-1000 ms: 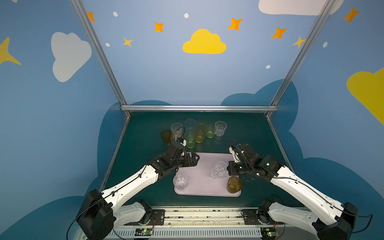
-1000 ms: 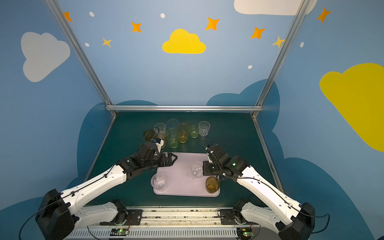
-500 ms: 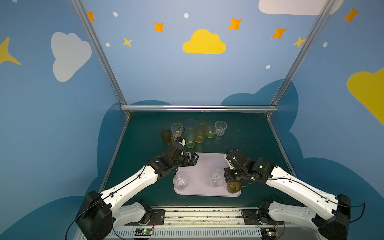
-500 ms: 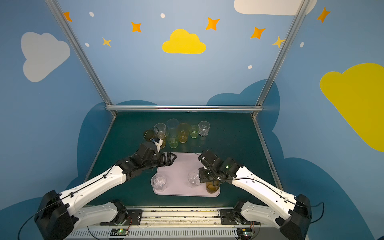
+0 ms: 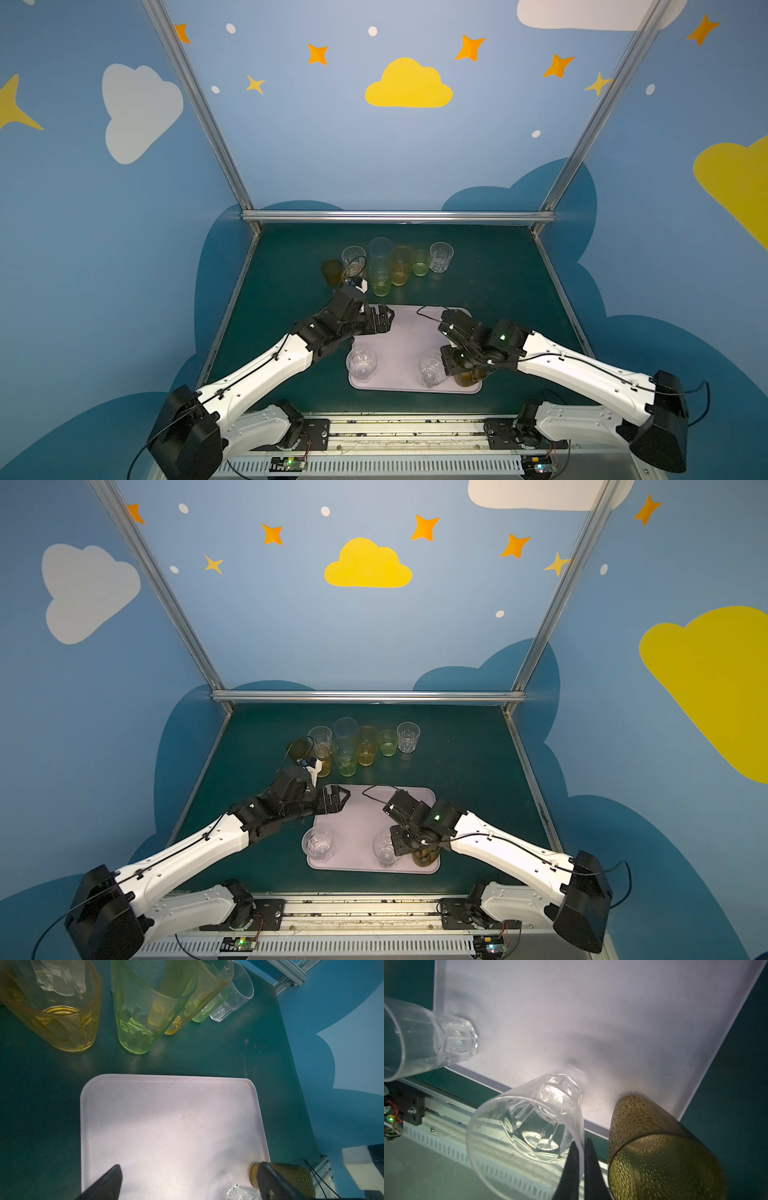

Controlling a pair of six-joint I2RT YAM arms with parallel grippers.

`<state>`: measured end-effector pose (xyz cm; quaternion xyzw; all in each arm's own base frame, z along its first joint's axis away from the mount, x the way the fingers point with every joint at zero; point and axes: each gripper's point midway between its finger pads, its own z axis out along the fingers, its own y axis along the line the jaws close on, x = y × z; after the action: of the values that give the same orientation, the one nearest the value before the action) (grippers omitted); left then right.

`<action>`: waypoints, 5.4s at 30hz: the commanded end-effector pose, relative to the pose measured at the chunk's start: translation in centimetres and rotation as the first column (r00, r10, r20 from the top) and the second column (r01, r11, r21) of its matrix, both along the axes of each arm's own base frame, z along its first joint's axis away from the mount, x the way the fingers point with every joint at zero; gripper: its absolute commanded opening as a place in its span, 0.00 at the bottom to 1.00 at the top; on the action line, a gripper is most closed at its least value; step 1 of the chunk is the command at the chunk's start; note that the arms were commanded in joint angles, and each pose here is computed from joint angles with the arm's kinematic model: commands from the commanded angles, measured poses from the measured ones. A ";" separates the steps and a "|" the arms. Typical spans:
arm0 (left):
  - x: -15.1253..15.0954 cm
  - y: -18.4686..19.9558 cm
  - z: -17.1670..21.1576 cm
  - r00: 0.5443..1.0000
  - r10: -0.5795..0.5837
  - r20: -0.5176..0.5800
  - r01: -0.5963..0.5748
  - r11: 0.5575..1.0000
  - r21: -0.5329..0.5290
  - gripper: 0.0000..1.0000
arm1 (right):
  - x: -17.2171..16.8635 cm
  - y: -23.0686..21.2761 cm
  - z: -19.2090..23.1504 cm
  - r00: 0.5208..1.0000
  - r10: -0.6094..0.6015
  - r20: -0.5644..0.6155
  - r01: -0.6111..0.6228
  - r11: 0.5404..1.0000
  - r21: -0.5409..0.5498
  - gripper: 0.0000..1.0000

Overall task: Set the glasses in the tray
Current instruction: 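Lower the clear glass onto the tray next to the amber cup, then open the right gripper and lift it off the placed glass, then move the right gripper back to another clear faceted glass in the cluster, then grasp the small clear faceted glass with the right gripper and lift it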

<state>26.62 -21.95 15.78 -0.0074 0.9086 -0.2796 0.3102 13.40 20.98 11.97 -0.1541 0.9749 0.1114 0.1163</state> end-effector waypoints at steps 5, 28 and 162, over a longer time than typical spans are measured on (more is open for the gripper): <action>-0.1 0.7 -0.4 1.000 0.017 -0.005 -0.016 1.000 0.020 1.00 | -0.1 -0.1 -0.9 1.000 -0.019 -0.006 0.019 0.999 -0.027 0.00; -0.2 1.0 -1.4 0.999 0.024 -0.025 -0.023 0.999 0.031 1.00 | 0.6 0.1 -2.3 0.998 -0.059 -0.013 0.057 0.994 -0.095 0.05; -1.1 3.7 4.4 0.980 0.132 0.150 -0.103 0.976 -0.190 1.00 | 38.6 -6.0 -2.7 0.785 -0.616 0.062 0.597 0.780 0.190 0.16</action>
<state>25.31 -18.45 19.09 -0.0723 0.8527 -0.3477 0.3832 52.09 15.58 9.31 0.1669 0.9493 0.1526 0.2181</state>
